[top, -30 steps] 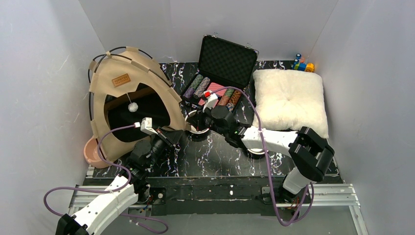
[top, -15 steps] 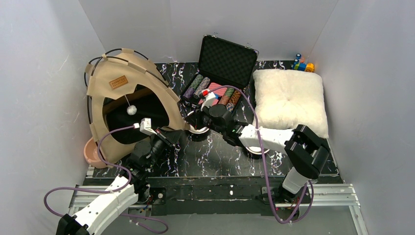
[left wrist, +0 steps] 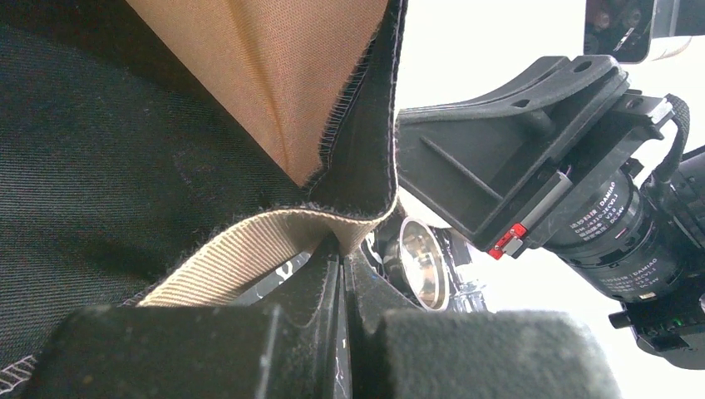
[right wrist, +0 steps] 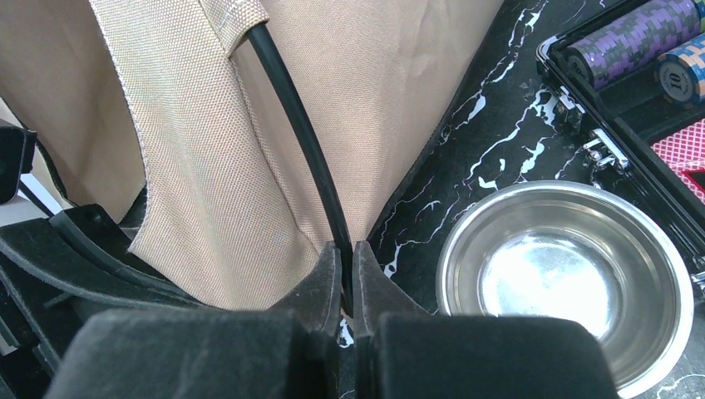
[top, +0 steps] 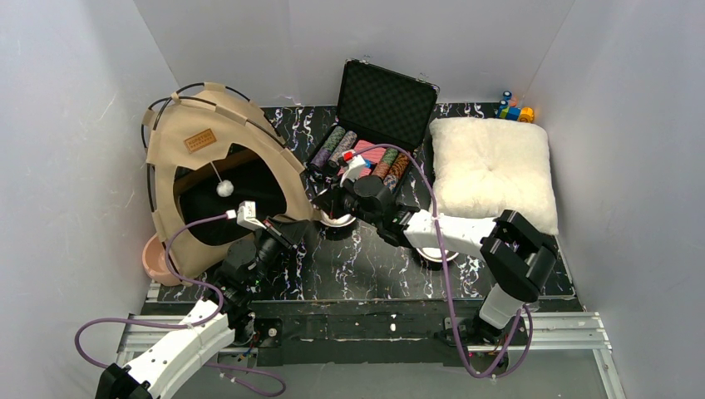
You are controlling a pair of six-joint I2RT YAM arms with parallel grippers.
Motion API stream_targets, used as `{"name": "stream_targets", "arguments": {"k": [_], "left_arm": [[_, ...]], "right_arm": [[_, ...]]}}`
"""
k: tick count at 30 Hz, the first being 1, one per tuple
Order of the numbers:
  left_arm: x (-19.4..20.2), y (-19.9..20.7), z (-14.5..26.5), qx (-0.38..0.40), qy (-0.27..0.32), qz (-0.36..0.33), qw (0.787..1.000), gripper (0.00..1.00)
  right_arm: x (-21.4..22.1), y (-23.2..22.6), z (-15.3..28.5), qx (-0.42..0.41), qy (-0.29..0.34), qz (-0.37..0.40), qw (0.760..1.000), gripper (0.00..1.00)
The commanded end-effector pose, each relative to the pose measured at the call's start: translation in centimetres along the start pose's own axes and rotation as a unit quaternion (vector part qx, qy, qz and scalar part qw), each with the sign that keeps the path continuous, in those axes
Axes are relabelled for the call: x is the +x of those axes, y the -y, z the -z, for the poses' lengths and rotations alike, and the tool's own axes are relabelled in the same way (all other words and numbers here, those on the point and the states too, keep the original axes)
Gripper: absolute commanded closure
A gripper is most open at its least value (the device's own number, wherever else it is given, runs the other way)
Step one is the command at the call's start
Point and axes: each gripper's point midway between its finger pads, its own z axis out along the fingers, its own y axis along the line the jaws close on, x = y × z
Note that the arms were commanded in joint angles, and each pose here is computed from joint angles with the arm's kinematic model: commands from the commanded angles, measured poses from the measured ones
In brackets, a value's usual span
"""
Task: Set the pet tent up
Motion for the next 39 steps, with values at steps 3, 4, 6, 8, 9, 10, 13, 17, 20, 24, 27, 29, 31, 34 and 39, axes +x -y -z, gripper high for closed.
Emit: {"name": "stream_targets", "arguments": {"k": [3, 4, 6, 8, 9, 10, 13, 17, 20, 24, 27, 29, 31, 34, 39], "left_arm": [[8.8, -4.5, 3.1, -0.051, -0.184, 0.005, 0.982, 1.00], [8.8, -4.5, 3.1, -0.051, -0.185, 0.006, 0.981, 1.00], [8.8, -4.4, 3.0, -0.050, -0.184, 0.006, 0.982, 1.00], [8.7, -4.3, 3.0, -0.048, -0.184, 0.007, 0.982, 1.00], [8.7, -4.3, 3.0, -0.047, -0.184, 0.006, 0.982, 1.00], [8.7, -4.3, 3.0, -0.047, -0.184, 0.007, 0.982, 1.00], [8.8, -4.4, 3.0, -0.049, -0.185, 0.007, 0.981, 1.00], [9.1, -4.7, 3.1, -0.053, -0.188, 0.009, 0.981, 1.00], [9.1, -4.8, 3.1, -0.055, -0.189, 0.010, 0.980, 1.00], [9.2, -5.2, 3.2, -0.064, -0.188, 0.013, 0.980, 1.00], [9.2, -5.3, 3.2, -0.067, -0.186, 0.016, 0.980, 1.00], [9.2, -5.3, 3.2, -0.068, -0.187, 0.017, 0.980, 1.00], [9.3, -5.4, 3.2, -0.068, -0.189, 0.018, 0.980, 1.00], [9.4, -5.4, 3.3, -0.070, -0.190, 0.018, 0.979, 1.00], [9.4, -5.5, 3.2, -0.070, -0.190, 0.019, 0.979, 1.00]], "right_arm": [[-17.9, -6.6, 1.9, -0.102, 0.272, -0.065, 0.955, 0.99], [-17.9, -6.7, 1.9, -0.103, 0.271, -0.065, 0.955, 0.99], [-18.0, -6.7, 1.8, -0.103, 0.272, -0.066, 0.955, 0.99], [-17.9, -6.6, 1.6, -0.104, 0.270, -0.066, 0.955, 0.99], [-17.8, -6.6, 1.6, -0.104, 0.270, -0.066, 0.955, 0.99], [-17.8, -6.6, 1.5, -0.104, 0.269, -0.067, 0.955, 0.99], [-17.8, -6.6, 1.4, -0.105, 0.270, -0.070, 0.954, 0.99], [-18.1, -6.7, 1.4, -0.107, 0.274, -0.072, 0.953, 0.99], [-18.4, -6.8, 1.5, -0.108, 0.277, -0.073, 0.952, 0.99], [-18.5, -6.9, 1.6, -0.110, 0.277, -0.075, 0.952, 0.99], [-18.5, -7.0, 1.8, -0.112, 0.278, -0.077, 0.951, 0.99], [-18.4, -6.9, 1.9, -0.113, 0.278, -0.078, 0.951, 0.99], [-18.4, -6.9, 1.8, -0.113, 0.278, -0.080, 0.950, 0.99], [-18.3, -7.0, 1.8, -0.116, 0.278, -0.084, 0.950, 0.99], [-18.2, -7.0, 1.6, -0.119, 0.276, -0.088, 0.950, 0.99]]}}
